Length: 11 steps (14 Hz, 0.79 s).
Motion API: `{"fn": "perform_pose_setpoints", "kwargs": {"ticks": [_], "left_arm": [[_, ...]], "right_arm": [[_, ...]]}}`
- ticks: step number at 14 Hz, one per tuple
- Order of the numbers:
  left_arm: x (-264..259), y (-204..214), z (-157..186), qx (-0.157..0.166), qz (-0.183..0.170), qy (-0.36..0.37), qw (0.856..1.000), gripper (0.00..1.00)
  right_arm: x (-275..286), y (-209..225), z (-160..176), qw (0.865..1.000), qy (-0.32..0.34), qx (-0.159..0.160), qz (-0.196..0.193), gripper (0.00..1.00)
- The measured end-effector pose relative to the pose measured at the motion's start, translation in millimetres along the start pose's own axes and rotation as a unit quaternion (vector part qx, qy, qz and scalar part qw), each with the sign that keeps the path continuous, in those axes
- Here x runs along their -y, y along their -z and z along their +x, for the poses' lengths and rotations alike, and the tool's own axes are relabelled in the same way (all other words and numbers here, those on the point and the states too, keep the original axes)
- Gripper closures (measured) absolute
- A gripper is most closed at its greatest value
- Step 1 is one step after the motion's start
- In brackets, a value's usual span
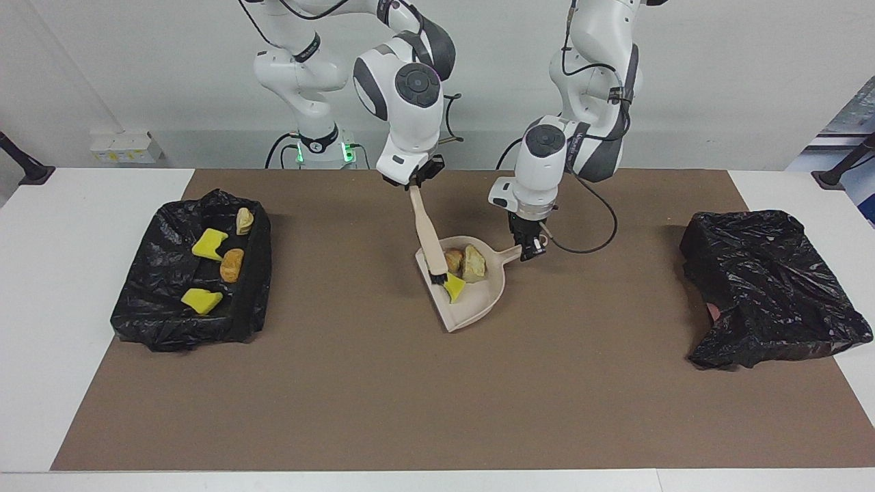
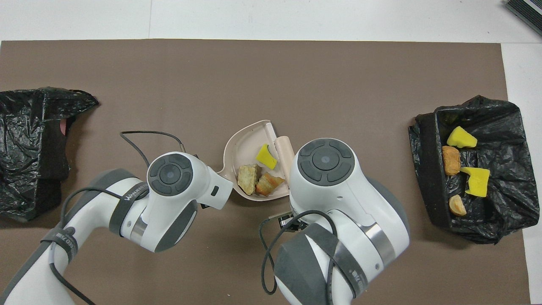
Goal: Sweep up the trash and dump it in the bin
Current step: 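Brush the sponge piece into the dustpan held by the left gripper, then carry the dustpan with the left gripper over the farther black bag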
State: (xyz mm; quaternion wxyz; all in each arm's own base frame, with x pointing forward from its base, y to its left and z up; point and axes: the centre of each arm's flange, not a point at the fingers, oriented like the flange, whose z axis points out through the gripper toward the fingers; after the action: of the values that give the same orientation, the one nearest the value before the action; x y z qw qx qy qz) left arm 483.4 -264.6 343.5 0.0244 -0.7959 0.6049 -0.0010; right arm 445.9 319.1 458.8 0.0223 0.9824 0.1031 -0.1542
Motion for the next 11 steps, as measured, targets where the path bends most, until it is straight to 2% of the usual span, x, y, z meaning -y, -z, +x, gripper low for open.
{"fn": "perform_pose_setpoints", "kwargs": {"ticks": [2,5,8,11], "left_arm": [[27.0,2.9,-18.5,-0.001,0.003,0.002,1.000,0.68],[66.0,18.4,-43.2,0.002,-0.001,-0.003,1.000,0.68],[112.0,41.1,-67.6,0.001,-0.006,0.000,1.000,0.68],[151.6,58.2,-106.9,0.003,-0.011,-0.016,1.000,0.68]], "right_arm": [[10.0,-3.2,-3.2,0.999,-0.046,-0.012,0.003,0.74],[38.4,-19.3,-18.1,0.995,-0.080,-0.037,0.051,0.74],[78.7,-48.3,-49.6,0.992,-0.101,-0.049,0.050,0.74],[111.4,-79.0,-74.0,0.992,-0.109,-0.047,0.039,0.74]]}}
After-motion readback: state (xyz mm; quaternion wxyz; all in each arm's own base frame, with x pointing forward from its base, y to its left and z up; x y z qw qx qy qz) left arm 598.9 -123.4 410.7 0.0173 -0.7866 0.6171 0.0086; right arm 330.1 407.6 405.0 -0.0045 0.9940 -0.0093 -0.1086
